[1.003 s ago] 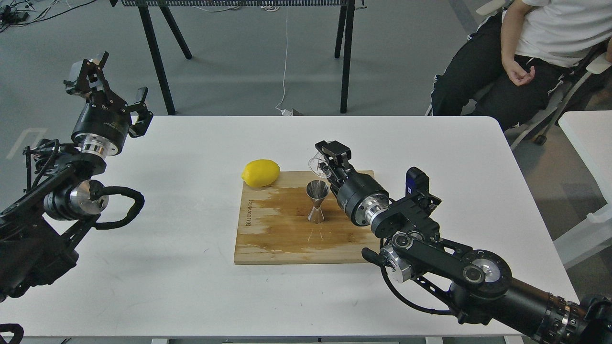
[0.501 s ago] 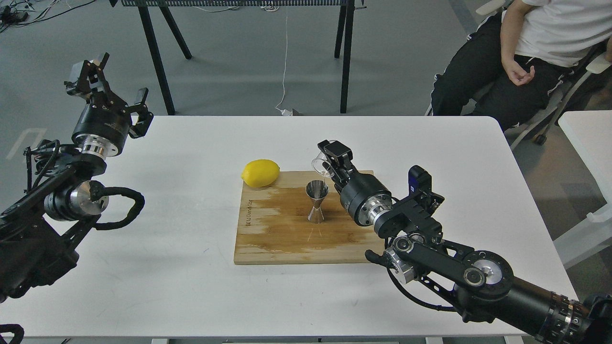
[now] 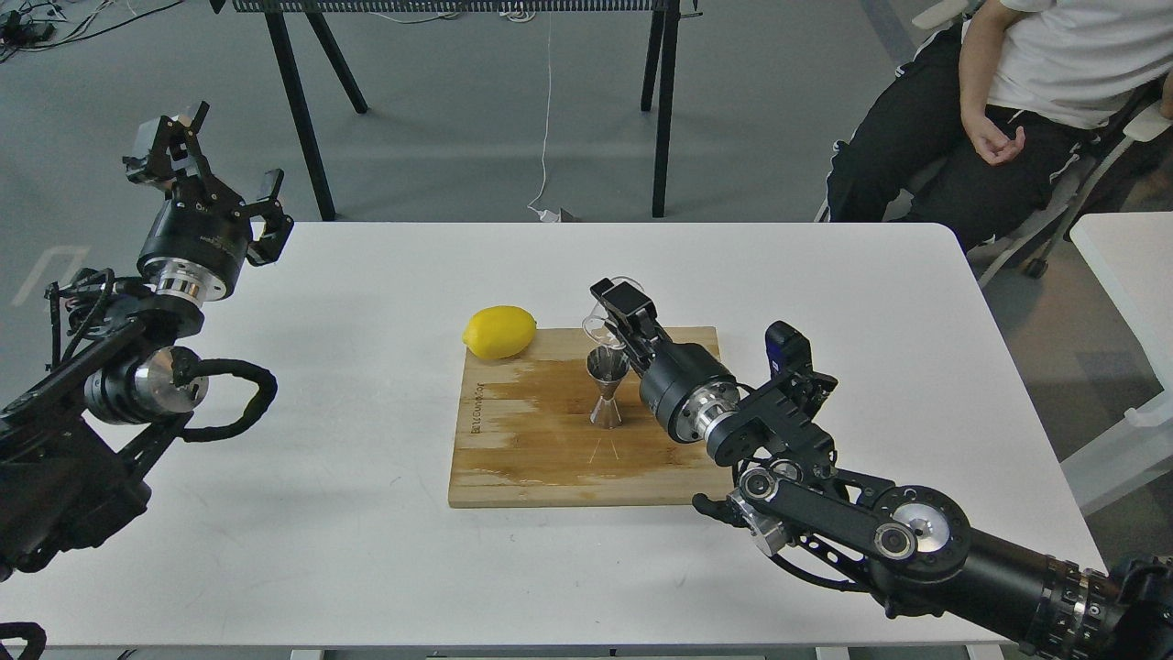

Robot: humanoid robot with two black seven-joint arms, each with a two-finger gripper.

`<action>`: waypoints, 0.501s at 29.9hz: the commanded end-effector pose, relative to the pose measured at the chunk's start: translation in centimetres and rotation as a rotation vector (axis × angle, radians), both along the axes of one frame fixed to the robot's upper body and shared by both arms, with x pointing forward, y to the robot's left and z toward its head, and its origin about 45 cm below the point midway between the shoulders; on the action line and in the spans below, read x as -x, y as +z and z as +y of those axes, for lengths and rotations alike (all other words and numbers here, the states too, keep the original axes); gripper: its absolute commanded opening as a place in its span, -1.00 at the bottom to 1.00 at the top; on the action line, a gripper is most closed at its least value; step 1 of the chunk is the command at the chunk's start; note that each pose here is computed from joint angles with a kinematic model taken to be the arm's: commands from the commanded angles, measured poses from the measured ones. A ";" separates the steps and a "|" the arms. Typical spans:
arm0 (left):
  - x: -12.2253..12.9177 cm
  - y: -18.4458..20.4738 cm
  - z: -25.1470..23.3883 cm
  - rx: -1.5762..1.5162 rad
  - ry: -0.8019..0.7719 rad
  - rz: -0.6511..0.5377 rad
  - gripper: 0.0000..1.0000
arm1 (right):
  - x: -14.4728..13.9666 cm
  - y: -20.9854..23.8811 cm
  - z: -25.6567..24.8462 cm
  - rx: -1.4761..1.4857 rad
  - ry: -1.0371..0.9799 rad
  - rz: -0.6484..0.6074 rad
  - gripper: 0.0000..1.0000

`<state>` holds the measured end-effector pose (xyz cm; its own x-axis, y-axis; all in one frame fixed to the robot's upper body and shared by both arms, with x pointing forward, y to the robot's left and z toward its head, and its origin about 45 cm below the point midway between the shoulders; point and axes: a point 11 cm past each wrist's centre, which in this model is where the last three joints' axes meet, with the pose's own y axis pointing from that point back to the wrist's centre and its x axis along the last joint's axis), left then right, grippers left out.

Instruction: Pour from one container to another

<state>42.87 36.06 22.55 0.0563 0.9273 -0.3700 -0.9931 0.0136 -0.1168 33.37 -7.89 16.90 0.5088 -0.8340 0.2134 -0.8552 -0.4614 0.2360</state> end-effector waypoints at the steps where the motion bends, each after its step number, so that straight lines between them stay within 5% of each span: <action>1: 0.1 -0.1 0.1 0.002 0.002 0.002 1.00 | 0.0 0.1 -0.1 0.017 0.008 -0.030 -0.42; 15: 0.0 0.0 0.1 0.003 0.003 0.000 1.00 | 0.4 -0.7 0.2 0.068 0.052 -0.099 -0.43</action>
